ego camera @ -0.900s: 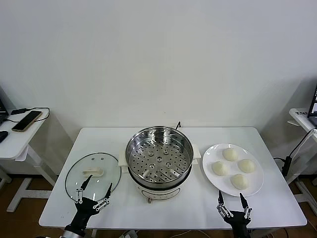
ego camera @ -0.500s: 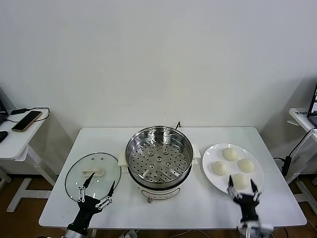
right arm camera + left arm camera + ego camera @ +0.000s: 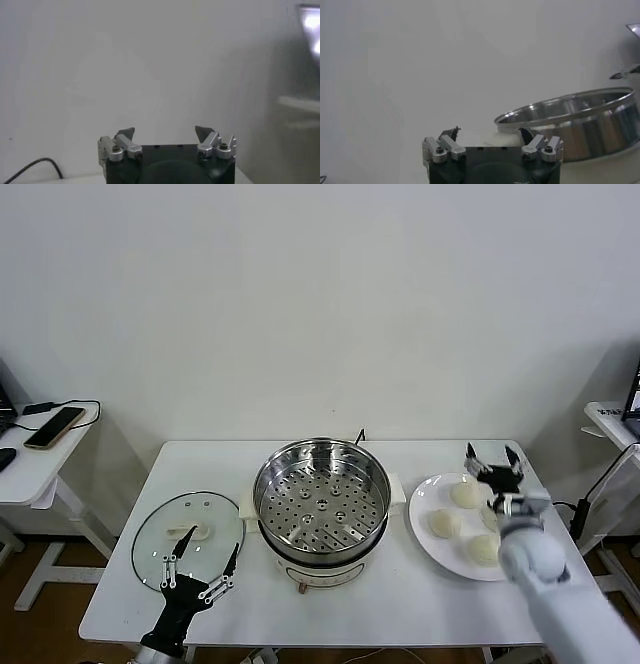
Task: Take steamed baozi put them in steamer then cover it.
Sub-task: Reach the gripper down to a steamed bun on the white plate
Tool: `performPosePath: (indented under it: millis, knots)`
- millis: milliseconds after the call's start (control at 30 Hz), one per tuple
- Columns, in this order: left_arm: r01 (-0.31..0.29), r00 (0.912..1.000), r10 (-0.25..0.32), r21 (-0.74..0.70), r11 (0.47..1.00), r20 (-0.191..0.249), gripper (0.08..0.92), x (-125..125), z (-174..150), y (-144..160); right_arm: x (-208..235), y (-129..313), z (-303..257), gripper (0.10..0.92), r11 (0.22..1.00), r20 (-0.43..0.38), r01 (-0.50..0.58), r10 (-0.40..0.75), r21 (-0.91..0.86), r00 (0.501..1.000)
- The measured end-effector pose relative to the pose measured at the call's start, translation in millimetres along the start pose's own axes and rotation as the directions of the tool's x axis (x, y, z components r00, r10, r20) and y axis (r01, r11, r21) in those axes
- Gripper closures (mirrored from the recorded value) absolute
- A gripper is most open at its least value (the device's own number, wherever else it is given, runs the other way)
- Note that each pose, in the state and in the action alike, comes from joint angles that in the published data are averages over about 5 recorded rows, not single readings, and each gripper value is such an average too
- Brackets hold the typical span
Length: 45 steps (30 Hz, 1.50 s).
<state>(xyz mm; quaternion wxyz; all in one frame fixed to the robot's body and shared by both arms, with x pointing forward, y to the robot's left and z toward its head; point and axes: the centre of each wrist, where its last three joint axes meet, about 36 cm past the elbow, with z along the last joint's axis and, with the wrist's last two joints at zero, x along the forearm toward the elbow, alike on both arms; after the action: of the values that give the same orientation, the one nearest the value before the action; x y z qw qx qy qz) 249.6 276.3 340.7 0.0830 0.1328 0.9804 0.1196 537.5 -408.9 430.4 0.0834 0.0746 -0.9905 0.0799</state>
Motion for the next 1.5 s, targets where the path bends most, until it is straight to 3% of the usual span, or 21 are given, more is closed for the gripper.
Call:
performPosePath:
  millis: [200, 333, 500, 733, 933, 1167, 1500]
  knots:
    - [0.006, 0.9998, -0.006, 0.006, 1.0, 0.019, 0.177, -2.9, -6.6, -2.4, -32.0, -42.3, -32.8, 0.2, 0.935, -0.157, 0.305, -0.278, 0.183, 0.948]
    - [0.013, 0.9995, -0.013, 0.008, 1.0, 0.028, 0.177, -3.9, -10.7, -2.8, -50.0, -62.1, -50.7, 0.2, 0.836, -0.302, 0.484, -0.406, 0.258, 0.862]
    - [0.023, 0.9991, -0.023, 0.012, 1.0, 0.035, 0.177, -3.9, -15.7, -3.9, -71.5, -79.6, -70.6, 0.2, 0.689, -0.489, 0.656, -0.476, 0.308, 0.73]
    - [0.033, 0.9986, -0.033, 0.019, 0.999, 0.042, 0.177, -2.2, -21.7, -6.1, -100.9, -85.5, -88.9, 0.2, 0.491, -0.71, 0.804, -0.429, 0.334, 0.558]
    - [0.04, 0.9981, -0.041, 0.022, 0.999, 0.046, 0.177, -0.3, -24.3, -7.1, -122.5, -78.6, -89.8, 0.2, 0.379, -0.823, 0.867, -0.34, 0.323, 0.456]
    - [0.049, 0.9974, -0.05, 0.027, 0.998, 0.051, 0.177, 0.1, -26.9, -8.5, -140.8, -66.7, -84.9, 0.2, 0.307, -0.882, 0.898, -0.254, 0.316, 0.397]
    - [0.06, 0.9967, -0.061, 0.027, 0.998, 0.053, 0.177, 2.0, -27.7, -8.6, -155.6, -52.0, -72.5, 0.2, 0.256, -0.913, 0.914, -0.182, 0.314, 0.365]
